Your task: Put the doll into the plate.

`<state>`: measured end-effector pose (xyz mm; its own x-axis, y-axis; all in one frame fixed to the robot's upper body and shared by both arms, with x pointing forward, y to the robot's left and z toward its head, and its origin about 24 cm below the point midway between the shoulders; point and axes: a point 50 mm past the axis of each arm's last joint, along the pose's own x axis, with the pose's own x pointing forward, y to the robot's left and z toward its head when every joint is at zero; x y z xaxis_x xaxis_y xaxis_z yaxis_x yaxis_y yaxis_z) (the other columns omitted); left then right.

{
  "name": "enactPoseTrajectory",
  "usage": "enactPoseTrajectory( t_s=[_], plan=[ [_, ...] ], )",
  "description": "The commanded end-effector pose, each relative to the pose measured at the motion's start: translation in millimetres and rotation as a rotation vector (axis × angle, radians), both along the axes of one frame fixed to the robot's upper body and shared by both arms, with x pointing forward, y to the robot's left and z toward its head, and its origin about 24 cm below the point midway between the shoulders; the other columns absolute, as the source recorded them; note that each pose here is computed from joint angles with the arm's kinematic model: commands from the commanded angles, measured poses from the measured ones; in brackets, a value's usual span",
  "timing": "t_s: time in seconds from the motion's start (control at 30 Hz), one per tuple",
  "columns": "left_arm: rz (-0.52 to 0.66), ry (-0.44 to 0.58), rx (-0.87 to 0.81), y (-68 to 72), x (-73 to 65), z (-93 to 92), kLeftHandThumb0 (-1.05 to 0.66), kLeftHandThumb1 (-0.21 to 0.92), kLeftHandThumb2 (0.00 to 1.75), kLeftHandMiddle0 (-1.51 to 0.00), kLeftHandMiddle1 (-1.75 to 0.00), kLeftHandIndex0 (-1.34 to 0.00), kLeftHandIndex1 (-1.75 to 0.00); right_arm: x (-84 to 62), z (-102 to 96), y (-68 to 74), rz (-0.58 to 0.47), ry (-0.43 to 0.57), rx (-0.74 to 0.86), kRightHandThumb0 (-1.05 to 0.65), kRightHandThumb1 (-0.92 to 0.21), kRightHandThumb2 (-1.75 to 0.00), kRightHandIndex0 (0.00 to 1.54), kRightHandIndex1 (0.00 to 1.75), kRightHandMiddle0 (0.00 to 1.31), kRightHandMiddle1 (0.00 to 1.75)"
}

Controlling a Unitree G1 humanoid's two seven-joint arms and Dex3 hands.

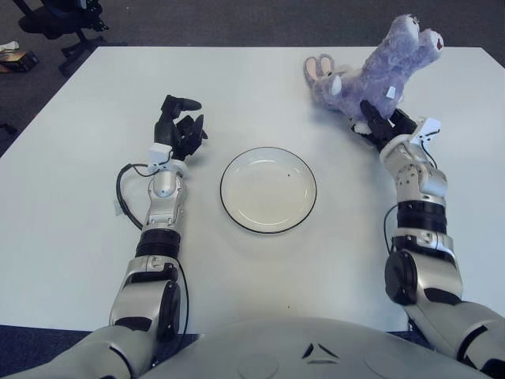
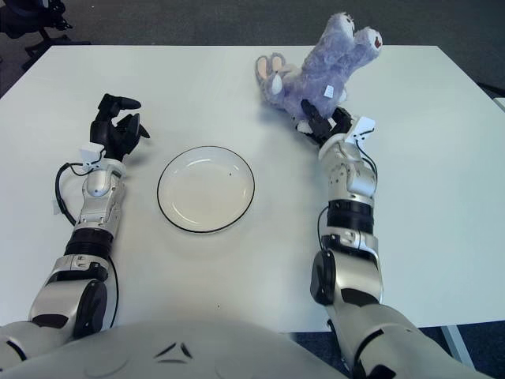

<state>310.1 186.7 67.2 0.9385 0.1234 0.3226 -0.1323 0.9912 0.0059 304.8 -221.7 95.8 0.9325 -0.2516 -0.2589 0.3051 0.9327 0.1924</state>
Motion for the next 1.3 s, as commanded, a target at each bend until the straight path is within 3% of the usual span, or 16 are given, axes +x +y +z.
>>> enactPoseTrajectory(
  t_s=[0.0,0.2,0.47,0.9,1.27],
  plan=[
    [0.012,0.129,-0.015,1.2,-17.7,-36.9,-0.35,0.92,0.33,-0.85,-1.75,-0.40,-1.54,-13.7,3.6,0.1,0.033,0.010,-0.058,0.10,-0.89,-0.06,0.84,1.75,0.51,1.75],
    [0.011,0.129,-0.015,1.4,-17.7,-36.5,-0.35,0.92,0.33,-0.85,-1.75,-0.40,-1.54,-39.5,15.7,-2.4,0.089,-0.009,-0.184,0.09,-0.90,-0.05,0.84,1.75,0.52,1.75],
    [0.011,0.131,-0.013,2.2,-17.3,-36.1,-0.35,0.92,0.33,-0.85,-1.75,-0.40,-1.53,-56.7,26.4,-6.7,0.168,-0.101,-0.275,0.08,-0.90,-0.05,0.84,1.75,0.54,1.75],
    [0.009,0.134,-0.012,1.8,-16.4,-36.6,-0.35,0.92,0.33,-0.85,-1.75,-0.40,-1.53,-60.1,23.4,-15.3,0.244,-0.161,-0.309,0.06,-0.90,-0.04,0.87,1.75,0.58,1.75],
    [0.007,0.136,-0.012,0.8,-15.3,-37.0,-0.35,0.92,0.33,-0.85,-1.75,-0.40,-1.53,-47.8,21.5,-12.4,0.263,-0.172,-0.318,0.05,-0.89,-0.03,0.88,1.75,0.62,1.75]
  ],
)
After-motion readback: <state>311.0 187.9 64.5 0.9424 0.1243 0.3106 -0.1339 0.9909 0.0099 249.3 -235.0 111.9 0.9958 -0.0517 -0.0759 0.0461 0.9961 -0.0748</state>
